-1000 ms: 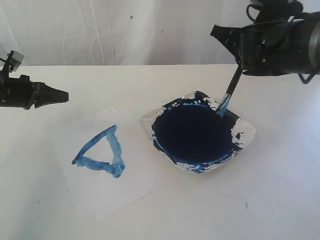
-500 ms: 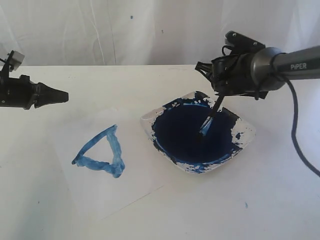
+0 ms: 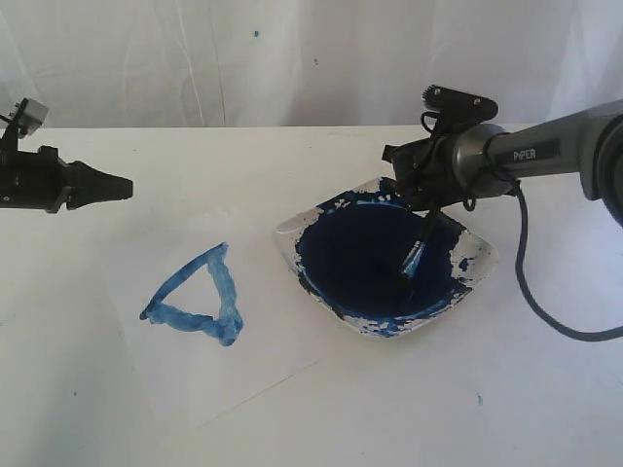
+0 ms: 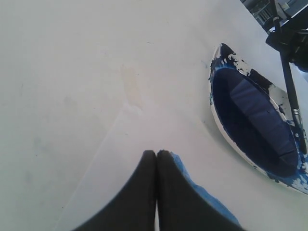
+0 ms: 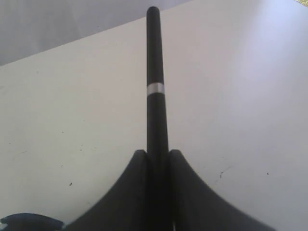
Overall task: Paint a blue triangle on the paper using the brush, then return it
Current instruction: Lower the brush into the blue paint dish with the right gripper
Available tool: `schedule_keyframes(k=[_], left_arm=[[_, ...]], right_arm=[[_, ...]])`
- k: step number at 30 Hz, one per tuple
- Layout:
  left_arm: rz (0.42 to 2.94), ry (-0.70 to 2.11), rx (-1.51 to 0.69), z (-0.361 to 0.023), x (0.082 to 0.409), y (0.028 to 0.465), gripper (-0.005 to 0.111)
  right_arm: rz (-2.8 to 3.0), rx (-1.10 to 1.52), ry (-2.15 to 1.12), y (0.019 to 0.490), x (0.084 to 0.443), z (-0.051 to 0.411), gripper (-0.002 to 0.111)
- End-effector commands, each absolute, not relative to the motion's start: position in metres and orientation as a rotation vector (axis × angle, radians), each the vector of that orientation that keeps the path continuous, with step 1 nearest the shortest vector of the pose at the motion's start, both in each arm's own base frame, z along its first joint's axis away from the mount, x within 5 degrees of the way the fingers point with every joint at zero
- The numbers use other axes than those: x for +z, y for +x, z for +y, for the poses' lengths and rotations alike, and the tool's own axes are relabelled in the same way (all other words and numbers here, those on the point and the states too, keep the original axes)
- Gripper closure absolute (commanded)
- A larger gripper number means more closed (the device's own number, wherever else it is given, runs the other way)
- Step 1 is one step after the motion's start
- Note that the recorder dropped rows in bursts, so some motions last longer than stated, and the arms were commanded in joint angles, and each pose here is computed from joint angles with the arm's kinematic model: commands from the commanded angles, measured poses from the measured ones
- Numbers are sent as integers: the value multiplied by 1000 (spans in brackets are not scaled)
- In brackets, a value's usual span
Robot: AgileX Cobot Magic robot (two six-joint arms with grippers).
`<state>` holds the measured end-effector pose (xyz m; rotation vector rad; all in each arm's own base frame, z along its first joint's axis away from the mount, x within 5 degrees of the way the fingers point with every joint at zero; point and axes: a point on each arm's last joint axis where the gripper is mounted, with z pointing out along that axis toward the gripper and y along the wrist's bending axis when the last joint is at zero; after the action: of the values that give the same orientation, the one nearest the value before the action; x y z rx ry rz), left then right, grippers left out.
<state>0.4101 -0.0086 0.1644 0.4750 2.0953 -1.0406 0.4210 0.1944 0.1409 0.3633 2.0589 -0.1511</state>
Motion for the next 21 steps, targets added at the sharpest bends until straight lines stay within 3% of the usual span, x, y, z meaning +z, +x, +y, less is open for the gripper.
schedule_keyframes(k=[1,21], left_arm=[[2079,474,-1045,-8,166,411,107],[2080,476,-1035,-7,166,411,107]], right_arm=[[2043,-172,370,426,141,186,108],[2082,-174,347,435,119,183,108]])
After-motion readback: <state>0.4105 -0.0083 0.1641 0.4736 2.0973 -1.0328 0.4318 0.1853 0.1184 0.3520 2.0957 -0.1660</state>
